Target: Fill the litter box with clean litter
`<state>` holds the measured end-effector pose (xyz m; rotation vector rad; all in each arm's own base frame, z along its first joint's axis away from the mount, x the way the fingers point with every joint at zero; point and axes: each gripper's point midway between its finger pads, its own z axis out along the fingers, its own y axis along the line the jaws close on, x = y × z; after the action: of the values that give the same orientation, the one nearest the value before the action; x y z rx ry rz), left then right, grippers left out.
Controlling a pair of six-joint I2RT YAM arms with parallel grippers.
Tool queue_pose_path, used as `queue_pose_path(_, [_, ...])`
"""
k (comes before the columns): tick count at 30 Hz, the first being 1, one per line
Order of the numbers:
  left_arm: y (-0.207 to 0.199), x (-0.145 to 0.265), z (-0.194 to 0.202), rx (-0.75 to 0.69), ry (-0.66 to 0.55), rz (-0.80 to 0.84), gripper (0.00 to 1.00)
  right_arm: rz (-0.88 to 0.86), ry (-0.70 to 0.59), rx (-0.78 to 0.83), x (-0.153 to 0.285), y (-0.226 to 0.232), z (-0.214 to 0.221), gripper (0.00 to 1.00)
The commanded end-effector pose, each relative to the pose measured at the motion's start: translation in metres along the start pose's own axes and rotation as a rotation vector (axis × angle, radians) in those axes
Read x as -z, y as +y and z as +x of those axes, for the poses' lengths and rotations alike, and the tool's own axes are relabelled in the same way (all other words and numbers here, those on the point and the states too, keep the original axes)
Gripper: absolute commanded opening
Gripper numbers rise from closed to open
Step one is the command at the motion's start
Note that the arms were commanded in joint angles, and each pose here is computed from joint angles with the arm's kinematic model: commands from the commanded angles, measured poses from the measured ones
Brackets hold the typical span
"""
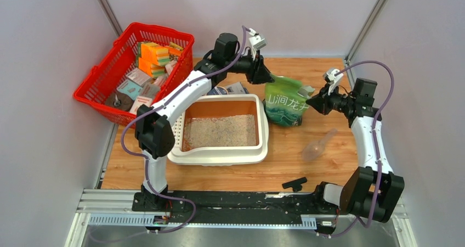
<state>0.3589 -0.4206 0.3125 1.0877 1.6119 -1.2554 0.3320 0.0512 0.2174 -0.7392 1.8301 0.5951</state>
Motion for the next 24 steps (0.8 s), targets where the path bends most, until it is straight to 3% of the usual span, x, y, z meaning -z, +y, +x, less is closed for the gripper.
queue_pose_path(1, [-0.008,-0.005,-0.011,-0.030,-0.027,0.064,0.43,0.004,-0.036,0.015,-0.007,-0.007,-0.009,0.12])
queue_pose_path(18, [0.006,-0.024,-0.006,-0.051,-0.046,0.086,0.49,0.005,-0.022,-0.044,-0.017,-0.020,-0.005,0.12])
queue_pose_path(20, [0.007,-0.028,-0.002,-0.047,-0.040,0.093,0.43,0.008,-0.022,-0.043,-0.016,-0.020,-0.005,0.14])
queue_pose_path(21, [0.007,-0.029,0.000,-0.044,-0.036,0.090,0.32,0.006,-0.014,-0.039,-0.014,-0.019,-0.004,0.16])
queue_pose_path(24, [0.009,-0.029,0.003,-0.036,-0.028,0.075,0.13,0.030,-0.009,-0.048,-0.003,-0.021,-0.010,0.36])
